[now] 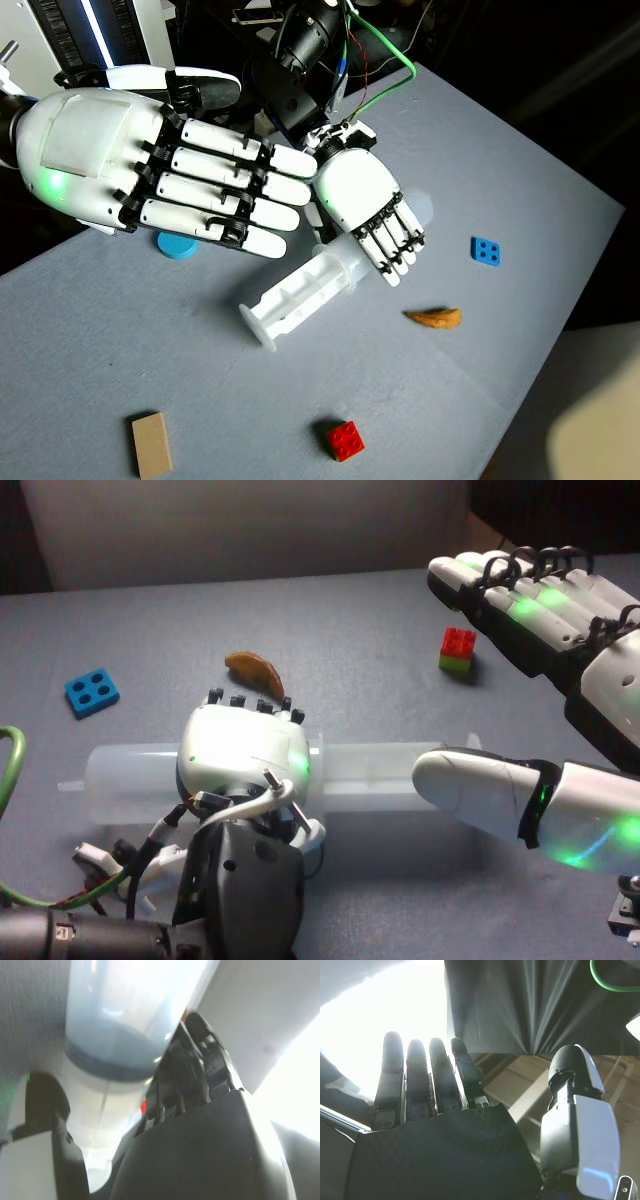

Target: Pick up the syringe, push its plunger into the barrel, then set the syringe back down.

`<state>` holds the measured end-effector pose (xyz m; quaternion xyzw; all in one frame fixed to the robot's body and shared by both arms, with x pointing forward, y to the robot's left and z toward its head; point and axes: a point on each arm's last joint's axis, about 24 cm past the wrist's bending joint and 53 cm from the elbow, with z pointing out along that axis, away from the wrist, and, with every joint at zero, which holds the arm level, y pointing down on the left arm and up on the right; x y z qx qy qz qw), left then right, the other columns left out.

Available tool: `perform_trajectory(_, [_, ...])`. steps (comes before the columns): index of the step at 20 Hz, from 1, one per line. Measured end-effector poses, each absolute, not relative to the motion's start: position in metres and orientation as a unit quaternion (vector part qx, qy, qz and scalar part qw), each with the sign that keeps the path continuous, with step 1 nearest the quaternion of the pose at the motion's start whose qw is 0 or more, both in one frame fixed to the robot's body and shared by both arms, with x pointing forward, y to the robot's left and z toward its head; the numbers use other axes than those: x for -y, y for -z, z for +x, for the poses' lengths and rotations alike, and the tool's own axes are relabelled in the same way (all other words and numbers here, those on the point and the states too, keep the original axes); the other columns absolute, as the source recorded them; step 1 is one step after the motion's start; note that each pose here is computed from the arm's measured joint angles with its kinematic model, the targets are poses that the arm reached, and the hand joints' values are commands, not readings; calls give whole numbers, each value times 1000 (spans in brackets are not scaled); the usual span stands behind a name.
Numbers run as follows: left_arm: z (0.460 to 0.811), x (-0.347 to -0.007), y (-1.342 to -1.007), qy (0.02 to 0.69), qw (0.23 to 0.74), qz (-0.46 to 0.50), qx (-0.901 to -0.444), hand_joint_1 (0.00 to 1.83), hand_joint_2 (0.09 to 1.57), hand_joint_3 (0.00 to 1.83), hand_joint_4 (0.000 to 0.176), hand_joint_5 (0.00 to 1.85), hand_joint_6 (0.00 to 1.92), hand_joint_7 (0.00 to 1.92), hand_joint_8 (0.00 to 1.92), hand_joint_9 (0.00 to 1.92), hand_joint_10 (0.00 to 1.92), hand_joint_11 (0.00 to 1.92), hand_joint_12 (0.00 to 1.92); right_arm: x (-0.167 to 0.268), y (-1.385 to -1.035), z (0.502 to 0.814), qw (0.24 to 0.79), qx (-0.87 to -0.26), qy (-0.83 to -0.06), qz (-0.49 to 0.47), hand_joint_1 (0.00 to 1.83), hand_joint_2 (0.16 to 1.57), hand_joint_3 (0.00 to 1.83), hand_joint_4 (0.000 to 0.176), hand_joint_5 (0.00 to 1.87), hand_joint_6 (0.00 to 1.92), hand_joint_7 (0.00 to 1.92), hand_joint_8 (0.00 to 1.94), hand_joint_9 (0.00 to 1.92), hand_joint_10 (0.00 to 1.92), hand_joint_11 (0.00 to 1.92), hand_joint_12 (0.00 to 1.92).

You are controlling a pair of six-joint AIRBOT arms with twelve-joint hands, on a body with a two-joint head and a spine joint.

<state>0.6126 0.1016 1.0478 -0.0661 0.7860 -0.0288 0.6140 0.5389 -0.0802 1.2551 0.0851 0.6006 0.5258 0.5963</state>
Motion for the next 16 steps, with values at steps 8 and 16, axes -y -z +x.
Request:
perform_trajectory(8, [604, -100, -1052, 32, 617, -71, -783, 1490, 1132, 0, 0, 858, 1031, 813, 1151, 899, 1123, 853, 1518, 80, -1255, 539, 598, -601, -524, 84, 40, 1037, 2, 0, 87, 1, 84, 0, 84, 0, 0, 426])
perform_trajectory(16, [596, -81, -1063, 108, 616, -26, -780, 1480, 1187, 0, 0, 723, 1207, 693, 1272, 795, 1233, 748, 1591, 87, -1246, 549, 542, -591, -568, 185, 22, 1036, 1, 0, 76, 3, 86, 3, 83, 4, 0, 414])
